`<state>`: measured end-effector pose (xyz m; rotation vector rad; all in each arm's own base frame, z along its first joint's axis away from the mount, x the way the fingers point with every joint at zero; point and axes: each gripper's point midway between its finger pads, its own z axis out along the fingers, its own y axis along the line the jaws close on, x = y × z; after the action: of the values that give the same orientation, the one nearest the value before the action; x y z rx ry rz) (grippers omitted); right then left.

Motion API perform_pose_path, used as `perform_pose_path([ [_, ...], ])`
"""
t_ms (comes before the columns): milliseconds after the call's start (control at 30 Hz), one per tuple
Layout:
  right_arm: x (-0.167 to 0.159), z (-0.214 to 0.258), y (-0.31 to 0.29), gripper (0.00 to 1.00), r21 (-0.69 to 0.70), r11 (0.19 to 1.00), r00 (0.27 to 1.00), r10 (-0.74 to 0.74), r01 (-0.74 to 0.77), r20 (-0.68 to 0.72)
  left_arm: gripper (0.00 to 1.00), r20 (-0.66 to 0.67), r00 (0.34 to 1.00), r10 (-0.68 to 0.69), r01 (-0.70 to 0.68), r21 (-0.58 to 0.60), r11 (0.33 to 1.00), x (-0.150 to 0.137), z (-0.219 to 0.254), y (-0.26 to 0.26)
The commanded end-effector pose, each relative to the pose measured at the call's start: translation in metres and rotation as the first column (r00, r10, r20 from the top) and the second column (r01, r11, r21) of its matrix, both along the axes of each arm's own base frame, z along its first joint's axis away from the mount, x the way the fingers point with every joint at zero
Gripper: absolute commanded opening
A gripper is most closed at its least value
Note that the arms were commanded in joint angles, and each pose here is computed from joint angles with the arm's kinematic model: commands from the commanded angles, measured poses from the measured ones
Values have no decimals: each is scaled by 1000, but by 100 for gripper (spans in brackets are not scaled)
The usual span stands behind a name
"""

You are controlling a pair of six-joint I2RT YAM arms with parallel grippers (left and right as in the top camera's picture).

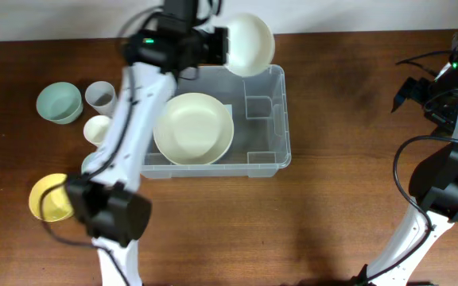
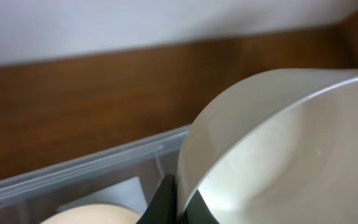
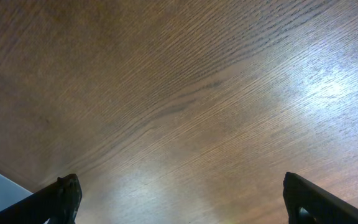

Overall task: Pack container
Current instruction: 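Carry the white bowl right and lower it into the container's right side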

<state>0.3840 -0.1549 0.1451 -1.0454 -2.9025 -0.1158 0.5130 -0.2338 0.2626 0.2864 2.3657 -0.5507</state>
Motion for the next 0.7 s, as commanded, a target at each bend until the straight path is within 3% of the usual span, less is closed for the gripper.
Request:
perform_pose_path([
  [0, -3, 15, -2, 99, -18, 1000, 999, 0, 0, 32, 1, -86, 995, -44, 46, 22, 999, -2, -46, -26],
  [400, -3, 15, -2, 99, -18, 1000, 999, 0, 0, 32, 1, -269, 961, -57, 87, 101, 991, -8, -142, -38],
  [667, -3, 15, -2, 99, -18, 1000, 999, 0, 0, 32, 1, -285, 958, 15, 35, 171, 985, -3, -153, -13],
])
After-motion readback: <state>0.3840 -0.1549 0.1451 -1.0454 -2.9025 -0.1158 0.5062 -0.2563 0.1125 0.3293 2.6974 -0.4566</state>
